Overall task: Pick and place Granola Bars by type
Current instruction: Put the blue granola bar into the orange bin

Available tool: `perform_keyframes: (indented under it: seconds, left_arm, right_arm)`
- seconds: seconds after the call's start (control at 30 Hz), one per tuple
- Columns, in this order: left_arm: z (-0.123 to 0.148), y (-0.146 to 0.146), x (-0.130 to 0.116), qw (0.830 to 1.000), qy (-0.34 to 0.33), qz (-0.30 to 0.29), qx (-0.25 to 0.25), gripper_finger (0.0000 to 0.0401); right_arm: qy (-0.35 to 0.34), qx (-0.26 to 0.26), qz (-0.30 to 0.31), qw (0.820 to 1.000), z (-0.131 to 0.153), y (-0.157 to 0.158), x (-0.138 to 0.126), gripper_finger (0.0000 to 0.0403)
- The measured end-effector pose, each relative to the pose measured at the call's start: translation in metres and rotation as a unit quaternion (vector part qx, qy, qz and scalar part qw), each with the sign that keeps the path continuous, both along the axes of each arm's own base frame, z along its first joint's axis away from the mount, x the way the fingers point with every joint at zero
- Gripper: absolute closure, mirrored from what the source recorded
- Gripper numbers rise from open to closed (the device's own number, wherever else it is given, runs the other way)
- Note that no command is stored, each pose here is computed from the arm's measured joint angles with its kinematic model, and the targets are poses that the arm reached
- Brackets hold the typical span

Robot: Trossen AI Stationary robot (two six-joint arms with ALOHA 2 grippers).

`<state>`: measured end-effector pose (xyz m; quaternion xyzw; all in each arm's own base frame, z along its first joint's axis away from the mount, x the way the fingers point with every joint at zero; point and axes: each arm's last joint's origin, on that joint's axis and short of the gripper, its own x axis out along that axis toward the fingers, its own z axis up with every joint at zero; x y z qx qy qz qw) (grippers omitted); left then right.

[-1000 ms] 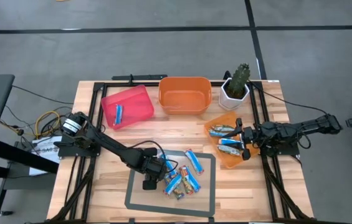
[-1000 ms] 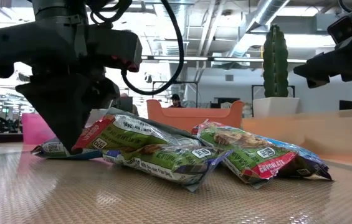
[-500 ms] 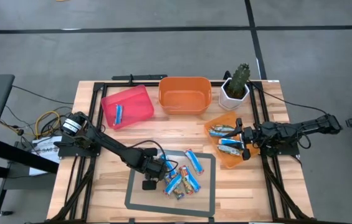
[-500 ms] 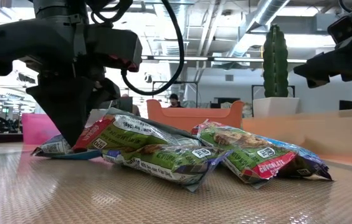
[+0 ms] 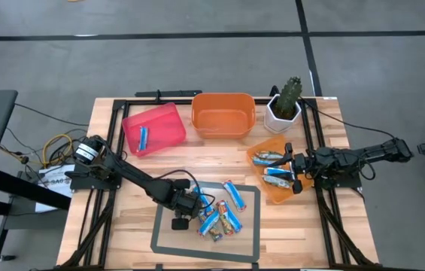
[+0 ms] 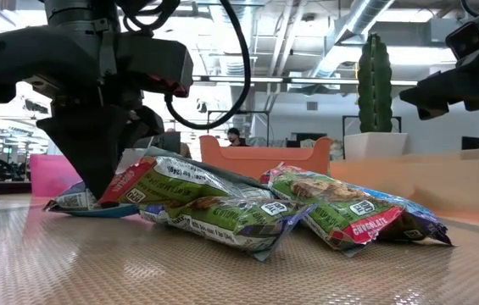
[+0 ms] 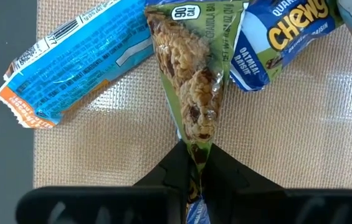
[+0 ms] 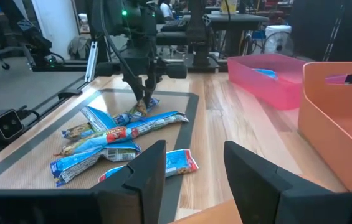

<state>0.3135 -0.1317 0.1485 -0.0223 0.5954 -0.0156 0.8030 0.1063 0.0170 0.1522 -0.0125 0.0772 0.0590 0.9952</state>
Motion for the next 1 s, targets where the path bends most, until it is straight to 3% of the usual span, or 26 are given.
perform_keyframes:
  seconds: [0.3, 0.57, 0.73, 1.0]
  left_arm:
    - [0.006, 0.000, 0.004, 0.999, -0.036, 0.007, 0.013, 0.0379]
    - [0.058, 0.021, -0.005, 0.991, -0.119, 0.052, 0.043, 0.0379]
    - [0.093, 0.051, -0.008, 0.969, -0.199, 0.111, 0.092, 0.0379]
    - [0.134, 0.106, -0.003, 0.920, -0.312, 0.175, 0.157, 0.0379]
  right_arm:
    - [0.000, 0.000, 0.001, 1.000, 0.000, 0.000, 0.000, 0.0249]
    - [0.000, 0.000, 0.001, 1.000, 0.000, 0.000, 0.000, 0.0249]
    - [0.000, 0.000, 0.001, 1.000, 0.000, 0.000, 0.000, 0.0249]
    - [0.000, 0.000, 0.001, 1.000, 0.000, 0.000, 0.000, 0.0249]
